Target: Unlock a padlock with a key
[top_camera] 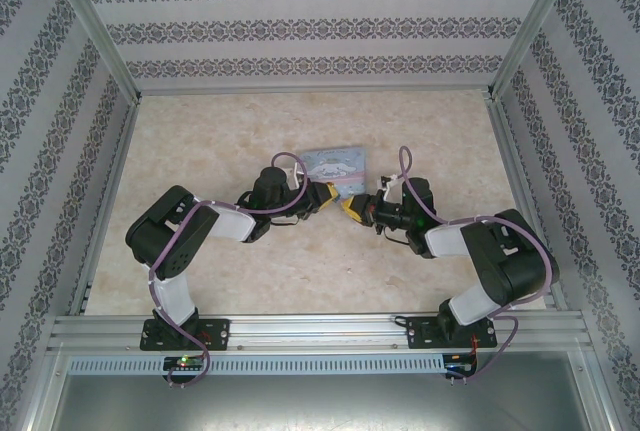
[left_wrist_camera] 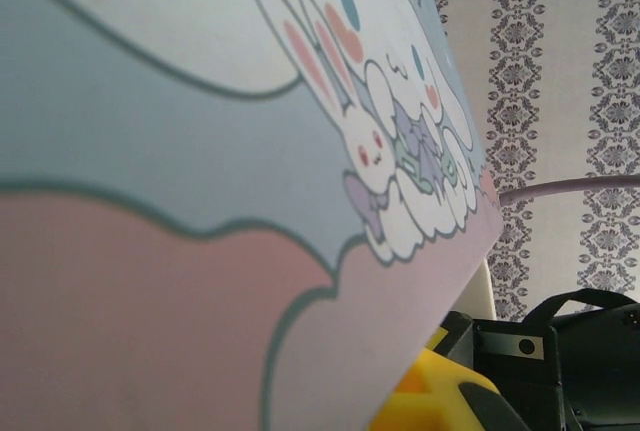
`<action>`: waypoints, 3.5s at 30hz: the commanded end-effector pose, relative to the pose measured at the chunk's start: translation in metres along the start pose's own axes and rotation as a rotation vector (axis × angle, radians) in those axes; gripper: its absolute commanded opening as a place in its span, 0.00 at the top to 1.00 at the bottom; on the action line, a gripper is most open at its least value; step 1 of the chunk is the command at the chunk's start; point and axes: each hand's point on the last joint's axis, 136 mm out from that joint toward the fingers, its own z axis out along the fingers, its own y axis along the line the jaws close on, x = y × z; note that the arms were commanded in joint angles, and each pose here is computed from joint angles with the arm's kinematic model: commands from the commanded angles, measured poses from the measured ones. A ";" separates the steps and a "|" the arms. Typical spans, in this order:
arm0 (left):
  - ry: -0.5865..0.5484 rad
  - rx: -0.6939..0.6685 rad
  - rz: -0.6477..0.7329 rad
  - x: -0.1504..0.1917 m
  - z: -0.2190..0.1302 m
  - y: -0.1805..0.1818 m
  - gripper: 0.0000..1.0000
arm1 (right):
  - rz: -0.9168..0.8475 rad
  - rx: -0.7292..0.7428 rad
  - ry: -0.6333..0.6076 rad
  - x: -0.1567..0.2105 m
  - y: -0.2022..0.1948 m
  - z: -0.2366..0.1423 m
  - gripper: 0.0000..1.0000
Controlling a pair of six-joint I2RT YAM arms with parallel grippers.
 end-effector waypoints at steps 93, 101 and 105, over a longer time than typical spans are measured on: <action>-0.098 -0.098 -0.051 -0.001 0.017 0.038 1.00 | -0.296 0.329 -0.074 -0.005 -0.028 -0.041 0.35; -0.068 -0.114 -0.053 0.002 0.019 0.037 1.00 | -0.755 0.700 -0.127 -0.008 -0.026 -0.051 0.37; -0.040 -0.127 -0.061 0.005 0.020 0.035 1.00 | -0.922 0.831 -0.119 -0.011 -0.033 -0.046 0.43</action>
